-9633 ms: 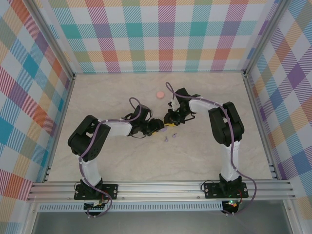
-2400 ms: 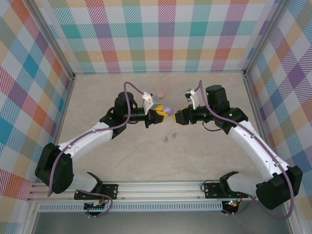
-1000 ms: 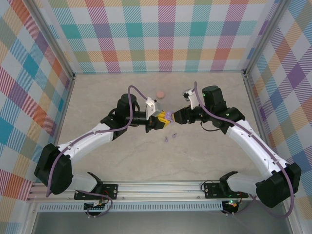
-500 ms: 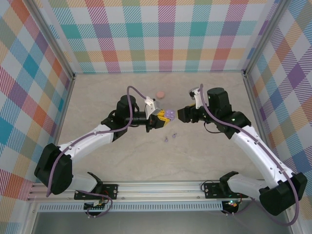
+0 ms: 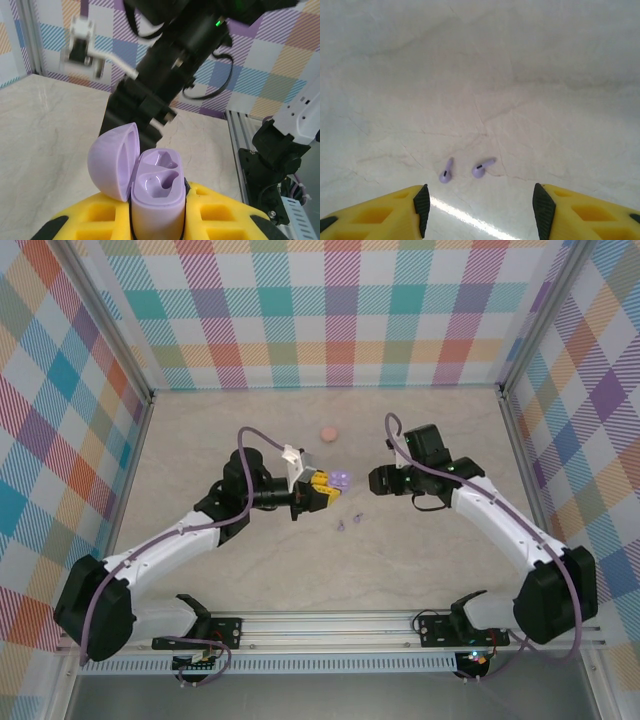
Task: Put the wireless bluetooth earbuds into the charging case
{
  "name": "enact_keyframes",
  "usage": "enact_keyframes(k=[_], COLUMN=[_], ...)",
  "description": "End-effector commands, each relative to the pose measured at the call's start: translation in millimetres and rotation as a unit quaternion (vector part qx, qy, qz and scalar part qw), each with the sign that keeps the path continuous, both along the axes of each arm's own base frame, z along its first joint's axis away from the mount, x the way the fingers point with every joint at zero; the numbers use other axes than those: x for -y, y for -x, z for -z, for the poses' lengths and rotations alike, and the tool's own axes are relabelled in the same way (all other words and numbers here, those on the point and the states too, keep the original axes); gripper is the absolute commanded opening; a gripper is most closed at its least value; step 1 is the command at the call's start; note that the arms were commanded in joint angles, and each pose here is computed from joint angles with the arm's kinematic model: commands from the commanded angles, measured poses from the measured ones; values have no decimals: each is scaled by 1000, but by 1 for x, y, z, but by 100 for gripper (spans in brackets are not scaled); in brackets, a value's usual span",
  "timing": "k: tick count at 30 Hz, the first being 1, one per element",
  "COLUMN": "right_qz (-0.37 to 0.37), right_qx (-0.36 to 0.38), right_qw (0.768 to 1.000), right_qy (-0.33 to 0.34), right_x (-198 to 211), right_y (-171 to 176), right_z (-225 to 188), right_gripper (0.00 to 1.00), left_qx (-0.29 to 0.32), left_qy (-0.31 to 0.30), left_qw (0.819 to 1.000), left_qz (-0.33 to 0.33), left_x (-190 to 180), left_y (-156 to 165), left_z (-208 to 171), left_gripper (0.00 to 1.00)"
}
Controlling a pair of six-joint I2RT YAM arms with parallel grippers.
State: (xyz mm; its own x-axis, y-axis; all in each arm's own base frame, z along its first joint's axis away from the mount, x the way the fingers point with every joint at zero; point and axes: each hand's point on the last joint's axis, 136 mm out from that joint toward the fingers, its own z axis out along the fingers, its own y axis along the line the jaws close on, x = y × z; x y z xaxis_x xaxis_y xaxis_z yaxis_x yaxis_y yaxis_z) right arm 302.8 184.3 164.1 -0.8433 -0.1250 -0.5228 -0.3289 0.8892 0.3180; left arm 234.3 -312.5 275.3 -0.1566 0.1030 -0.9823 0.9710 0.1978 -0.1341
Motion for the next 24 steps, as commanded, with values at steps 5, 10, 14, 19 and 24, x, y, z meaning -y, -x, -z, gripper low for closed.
enact_keyframes(k=[5,10,14,19,24], right_qz=[-22,-30,-24,-19,-13], right_qx=[-112,-166,-193,-212,-221], right_qw=[993,986,981,977,975], right_qy=[10,-7,2,7,5], right_x=[-9,-20,-23,-27,-32], right_y=[16,26,30,35,35], right_z=[55,86,108,125,137], right_gripper=[46,36,29,22,19], left_qx=[-4,-11,-8,-16,-13], left_qy=[17,12,18,11,11], left_qw=[1000,1000,1000,1000,1000], left_qz=[-6,-9,-15,-15,-16], left_x=[-11,-13,-15,-14,-14], left_y=[22,28,28,27,27], left_z=[-8,-4,-8,-5,-4], left_gripper=[21,21,21,21,21])
